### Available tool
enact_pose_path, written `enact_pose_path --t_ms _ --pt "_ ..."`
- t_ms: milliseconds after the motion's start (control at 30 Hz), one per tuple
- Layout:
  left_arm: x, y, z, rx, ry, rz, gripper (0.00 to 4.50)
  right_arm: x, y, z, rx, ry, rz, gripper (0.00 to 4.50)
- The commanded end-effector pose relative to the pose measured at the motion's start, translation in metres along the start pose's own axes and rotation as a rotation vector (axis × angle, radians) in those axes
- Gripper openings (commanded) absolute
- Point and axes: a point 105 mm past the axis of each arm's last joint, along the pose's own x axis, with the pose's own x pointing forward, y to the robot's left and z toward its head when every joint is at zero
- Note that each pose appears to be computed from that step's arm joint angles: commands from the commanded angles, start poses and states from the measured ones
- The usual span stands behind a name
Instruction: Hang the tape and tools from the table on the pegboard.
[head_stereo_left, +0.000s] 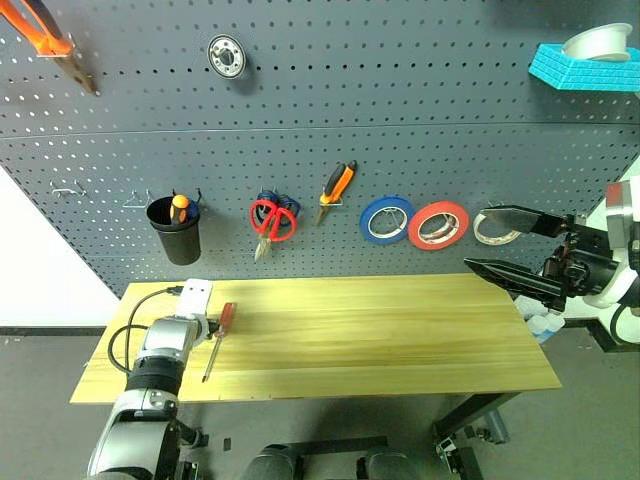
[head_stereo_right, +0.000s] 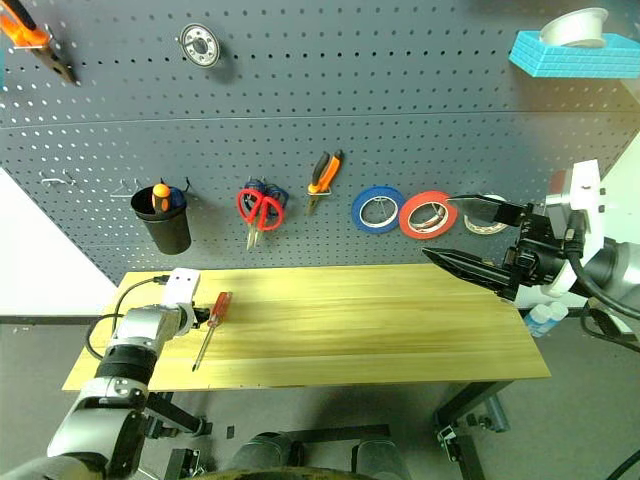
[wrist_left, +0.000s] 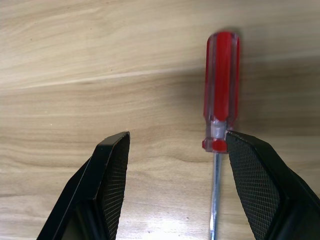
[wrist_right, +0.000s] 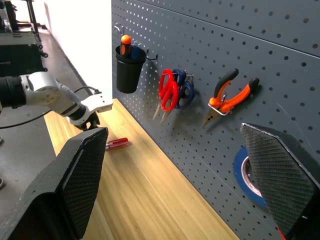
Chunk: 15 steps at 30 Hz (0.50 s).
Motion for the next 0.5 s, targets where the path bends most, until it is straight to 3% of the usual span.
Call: enact_pose_path --t_ms 33,233,500 --pt "0.0 0.004 0.004 -0.024 0.009 -0.012 3.17 -0.002 0.003 0.012 -0.047 -0.032 -0.001 4.5" --pt "0.008 -0.012 0.0 -0.068 0.061 -0.086 3.17 -0.003 0.004 0.014 -0.048 -0.025 0.002 4.5" --pt "0.017 -0.011 -0.006 -0.061 0.074 -0.082 3.17 -0.006 0.005 0.014 -0.04 -0.005 -0.007 4.5"
